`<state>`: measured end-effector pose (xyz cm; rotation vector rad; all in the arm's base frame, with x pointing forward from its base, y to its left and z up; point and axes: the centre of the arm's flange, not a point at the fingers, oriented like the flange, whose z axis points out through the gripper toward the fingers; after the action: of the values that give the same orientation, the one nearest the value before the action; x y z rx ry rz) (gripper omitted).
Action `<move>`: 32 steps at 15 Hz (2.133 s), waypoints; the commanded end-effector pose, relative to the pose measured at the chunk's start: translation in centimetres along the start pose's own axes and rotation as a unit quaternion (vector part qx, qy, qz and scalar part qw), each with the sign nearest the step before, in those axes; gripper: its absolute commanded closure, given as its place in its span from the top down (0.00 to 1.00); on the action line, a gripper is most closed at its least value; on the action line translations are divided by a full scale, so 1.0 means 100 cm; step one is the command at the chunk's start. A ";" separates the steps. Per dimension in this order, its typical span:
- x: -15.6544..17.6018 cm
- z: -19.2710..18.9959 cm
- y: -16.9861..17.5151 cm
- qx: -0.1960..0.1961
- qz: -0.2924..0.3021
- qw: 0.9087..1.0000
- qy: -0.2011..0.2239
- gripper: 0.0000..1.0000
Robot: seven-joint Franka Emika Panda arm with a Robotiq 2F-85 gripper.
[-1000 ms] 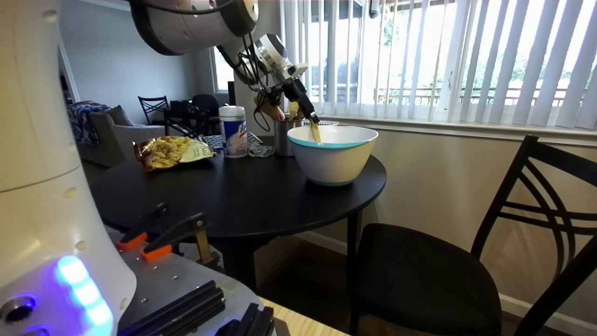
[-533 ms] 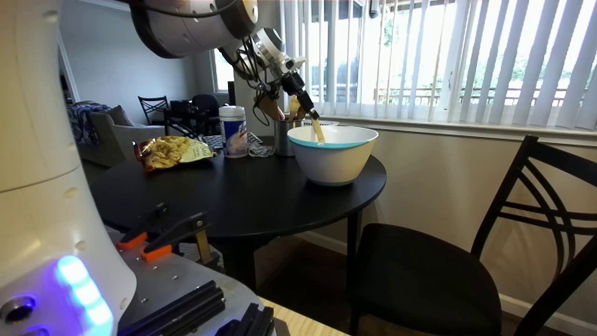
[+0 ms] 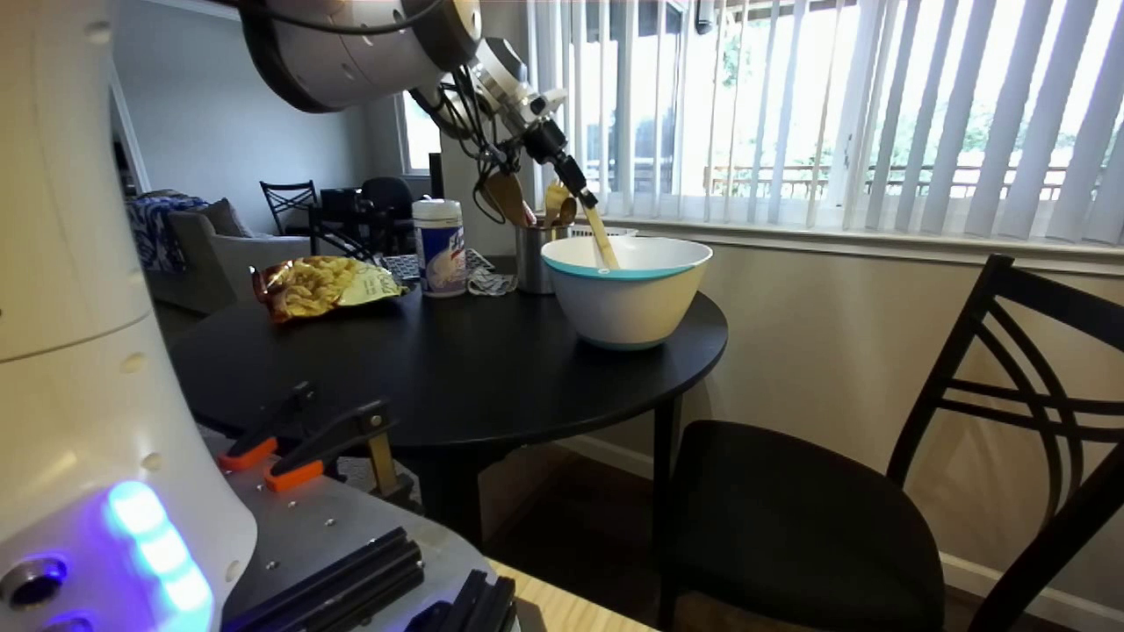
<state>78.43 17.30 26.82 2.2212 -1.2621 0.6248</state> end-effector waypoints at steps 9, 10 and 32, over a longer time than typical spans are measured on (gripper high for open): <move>0.049 -0.028 0.026 -0.134 0.011 0.985 -0.105 0.07; 0.055 -0.031 0.031 -0.142 0.016 0.983 -0.118 0.07; -0.053 -0.053 0.002 0.006 -0.236 0.970 -0.063 1.00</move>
<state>74.37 24.75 29.96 2.4608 -0.8596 0.2776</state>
